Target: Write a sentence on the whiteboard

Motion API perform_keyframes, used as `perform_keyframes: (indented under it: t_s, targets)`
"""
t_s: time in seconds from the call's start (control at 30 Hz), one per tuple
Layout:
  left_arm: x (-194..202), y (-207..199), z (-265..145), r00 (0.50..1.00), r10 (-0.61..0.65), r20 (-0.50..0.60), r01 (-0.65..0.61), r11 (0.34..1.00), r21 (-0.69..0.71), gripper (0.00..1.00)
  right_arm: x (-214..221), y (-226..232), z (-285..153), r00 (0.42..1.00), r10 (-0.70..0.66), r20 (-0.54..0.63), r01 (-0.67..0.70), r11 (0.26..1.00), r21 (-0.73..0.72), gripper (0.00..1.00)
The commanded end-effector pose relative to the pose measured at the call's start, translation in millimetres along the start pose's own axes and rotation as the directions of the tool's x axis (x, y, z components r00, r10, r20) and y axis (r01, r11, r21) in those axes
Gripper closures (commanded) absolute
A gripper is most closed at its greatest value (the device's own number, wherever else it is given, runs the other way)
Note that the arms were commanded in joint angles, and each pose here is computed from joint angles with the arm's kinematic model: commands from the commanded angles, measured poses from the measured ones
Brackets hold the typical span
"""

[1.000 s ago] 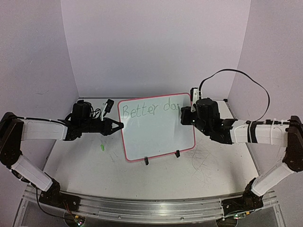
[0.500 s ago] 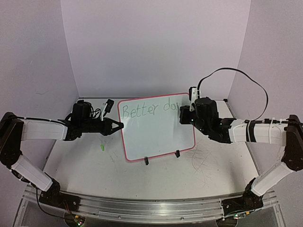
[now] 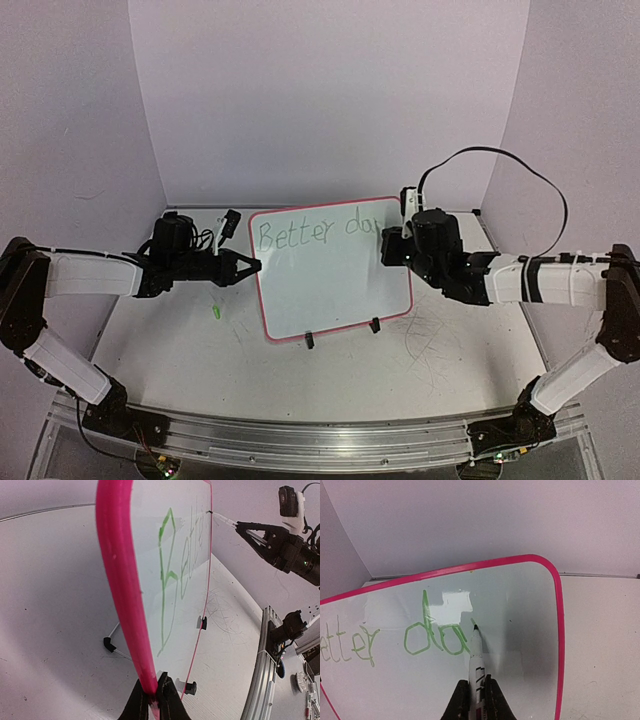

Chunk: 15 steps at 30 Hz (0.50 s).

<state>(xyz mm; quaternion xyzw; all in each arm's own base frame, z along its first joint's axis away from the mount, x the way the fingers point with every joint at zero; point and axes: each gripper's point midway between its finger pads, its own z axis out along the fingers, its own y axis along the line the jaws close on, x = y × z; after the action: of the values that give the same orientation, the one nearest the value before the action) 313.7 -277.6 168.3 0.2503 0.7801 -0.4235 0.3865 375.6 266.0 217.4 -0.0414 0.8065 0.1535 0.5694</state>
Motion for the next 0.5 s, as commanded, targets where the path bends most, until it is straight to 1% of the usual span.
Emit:
perform_keyframes:
  t_s: [0.0,0.23,0.47]
  targets:
    - [-8.9,9.9,2.2,0.998,0.066,0.008,-0.065,0.995,-0.080,1.00,5.4,-1.9,-8.5,1.000,0.018,-0.017,-0.019,1.000,-0.007,1.00]
    - [-8.6,9.7,2.2,0.998,0.065,0.007,-0.065,0.995,-0.078,1.00,15.8,-3.2,-10.1,0.999,0.030,-0.039,-0.030,0.999,-0.011,1.00]
    - [-7.7,9.3,2.8,0.998,0.063,0.004,-0.063,0.995,-0.077,1.00,7.0,-14.1,-12.7,0.999,0.033,-0.004,-0.033,0.998,0.050,1.00]
